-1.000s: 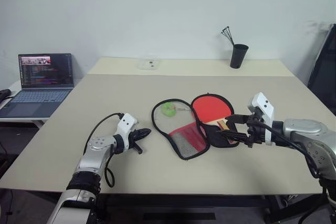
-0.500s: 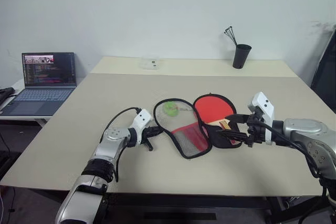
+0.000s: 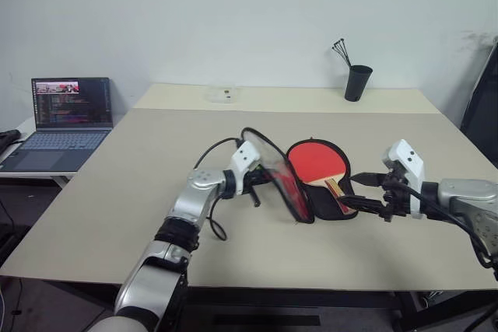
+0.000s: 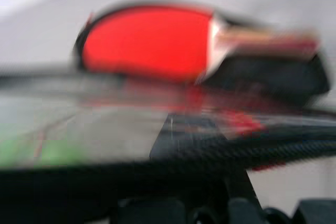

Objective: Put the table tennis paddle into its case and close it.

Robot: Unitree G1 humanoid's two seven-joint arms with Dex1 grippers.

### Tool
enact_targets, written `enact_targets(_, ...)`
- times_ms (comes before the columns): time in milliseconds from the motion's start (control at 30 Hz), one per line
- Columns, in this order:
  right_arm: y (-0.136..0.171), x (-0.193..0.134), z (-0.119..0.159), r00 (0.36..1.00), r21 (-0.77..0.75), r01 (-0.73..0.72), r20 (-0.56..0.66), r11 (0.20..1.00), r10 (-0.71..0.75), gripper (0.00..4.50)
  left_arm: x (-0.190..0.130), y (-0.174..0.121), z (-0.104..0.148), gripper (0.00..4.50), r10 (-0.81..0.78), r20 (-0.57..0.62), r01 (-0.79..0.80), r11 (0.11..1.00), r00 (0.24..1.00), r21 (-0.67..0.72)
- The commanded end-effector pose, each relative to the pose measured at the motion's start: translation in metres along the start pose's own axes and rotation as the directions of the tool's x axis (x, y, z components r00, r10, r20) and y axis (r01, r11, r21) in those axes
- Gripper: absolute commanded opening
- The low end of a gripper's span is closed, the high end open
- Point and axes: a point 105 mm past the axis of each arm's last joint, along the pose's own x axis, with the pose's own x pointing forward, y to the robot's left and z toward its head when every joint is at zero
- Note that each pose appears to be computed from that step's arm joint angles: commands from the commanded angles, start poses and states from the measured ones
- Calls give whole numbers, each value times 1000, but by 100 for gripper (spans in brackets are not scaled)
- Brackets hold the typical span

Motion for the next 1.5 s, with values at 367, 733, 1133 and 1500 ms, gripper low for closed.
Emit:
enact_targets(367, -19, -17, -2, 994, -14, 108, 8, 994, -108, 390, 51, 6, 27, 7, 85, 38, -87, 995, 996, 40)
enact_targets(733, -59, -7, -3, 960, 75, 273, 47, 959, -277, 447, 37, 19, 50, 0, 101, 191, -100, 995, 976, -16)
enact_targets(1133, -94, 59, -23, 964, 227, 259, 4, 939, -267, 449, -96, 11, 46, 0, 34, 231, -23, 998, 972, -52)
enact_targets(1500, -106, 90, -50, 961, 273, 278, -85, 921, -265, 449, -137, -7, 29, 0, 115, 143, -96, 986, 983, -133)
